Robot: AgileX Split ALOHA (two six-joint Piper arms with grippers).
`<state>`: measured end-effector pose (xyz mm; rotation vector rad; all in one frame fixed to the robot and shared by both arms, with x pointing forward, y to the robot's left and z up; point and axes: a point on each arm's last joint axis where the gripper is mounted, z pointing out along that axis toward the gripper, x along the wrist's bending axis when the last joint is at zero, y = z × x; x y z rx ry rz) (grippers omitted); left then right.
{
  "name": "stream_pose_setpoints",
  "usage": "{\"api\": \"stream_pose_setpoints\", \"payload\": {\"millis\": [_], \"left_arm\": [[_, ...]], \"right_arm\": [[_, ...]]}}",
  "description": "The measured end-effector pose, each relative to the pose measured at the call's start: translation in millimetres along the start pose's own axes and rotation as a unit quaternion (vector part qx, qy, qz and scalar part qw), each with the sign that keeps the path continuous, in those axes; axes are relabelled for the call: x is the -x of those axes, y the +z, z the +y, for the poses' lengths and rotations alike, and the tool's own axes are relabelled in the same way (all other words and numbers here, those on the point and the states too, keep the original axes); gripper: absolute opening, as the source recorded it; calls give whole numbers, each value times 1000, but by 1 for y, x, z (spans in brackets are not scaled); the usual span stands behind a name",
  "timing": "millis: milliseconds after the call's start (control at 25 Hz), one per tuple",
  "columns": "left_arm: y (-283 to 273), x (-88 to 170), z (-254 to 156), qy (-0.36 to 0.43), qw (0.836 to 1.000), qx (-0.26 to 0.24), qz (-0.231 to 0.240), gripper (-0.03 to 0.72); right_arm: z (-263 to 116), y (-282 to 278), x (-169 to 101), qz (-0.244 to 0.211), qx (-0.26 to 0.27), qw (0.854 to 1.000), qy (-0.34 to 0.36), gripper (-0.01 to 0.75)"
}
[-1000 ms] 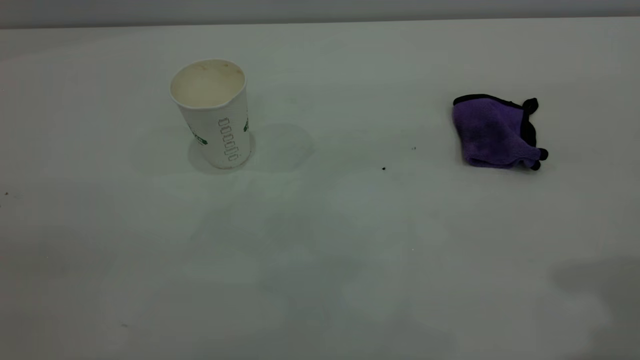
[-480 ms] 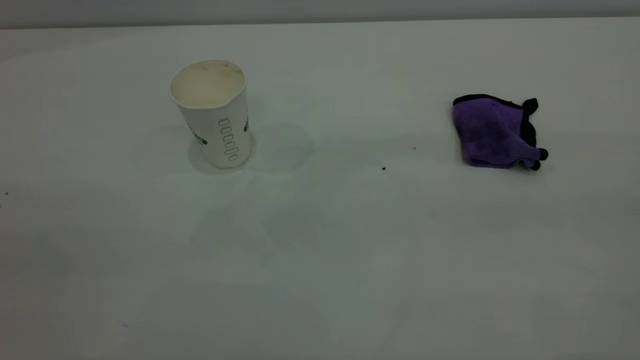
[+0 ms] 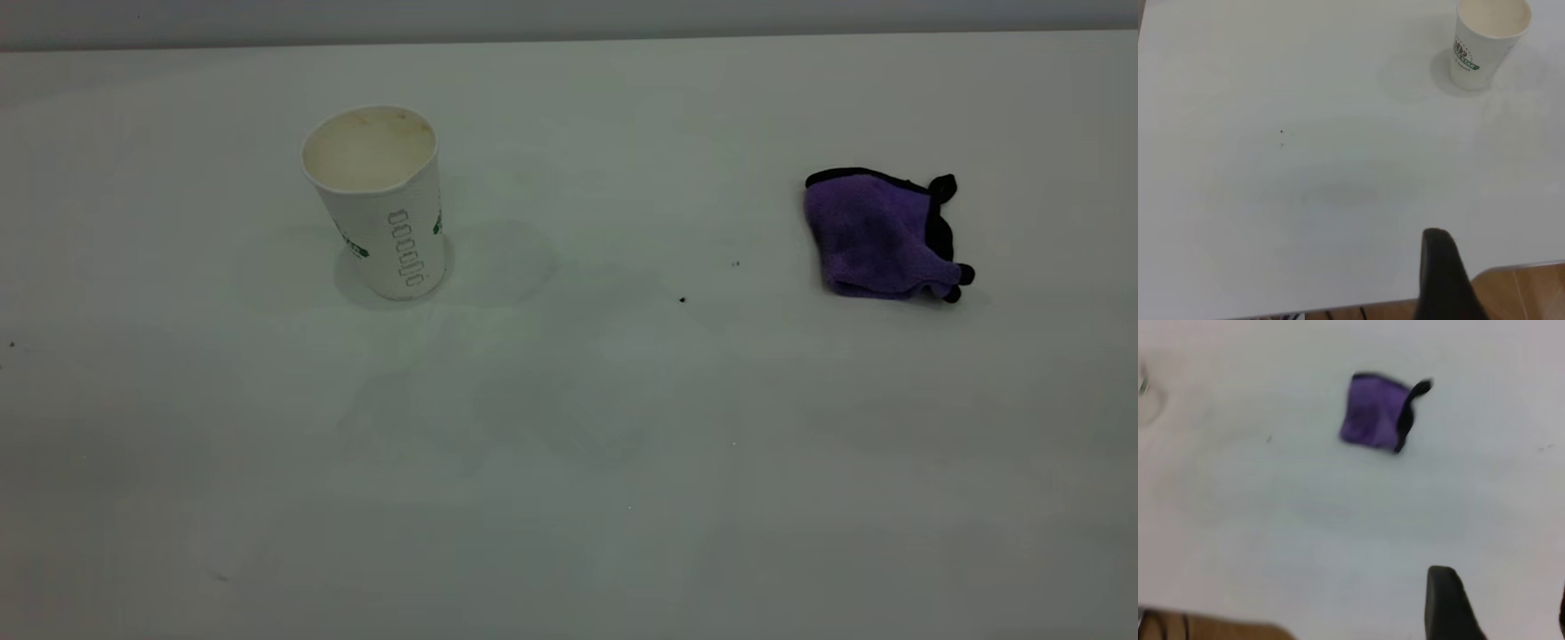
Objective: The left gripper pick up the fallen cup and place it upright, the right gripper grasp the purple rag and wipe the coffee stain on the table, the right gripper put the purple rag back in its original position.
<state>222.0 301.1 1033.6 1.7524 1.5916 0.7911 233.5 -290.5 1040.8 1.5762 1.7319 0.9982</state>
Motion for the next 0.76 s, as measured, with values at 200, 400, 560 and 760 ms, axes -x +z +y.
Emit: {"api": "stream_pose_setpoints", "payload": {"millis": [200,400,560,760], "left_arm": [[0,0,0,0,1000,0,0,474],[0,0,0,0,1000,0,0,474],[0,0,0,0,1000,0,0,474],[0,0,0,0,1000,0,0,474]], "right_arm": [[-3,-3,0,-6,12,1000,3,438],[-3,-3,0,12,11,1000,-9,438],[-3,-4,0,20,11,1000,-14,438],[-3,-4,0,22,10,1000,-15,438]]}}
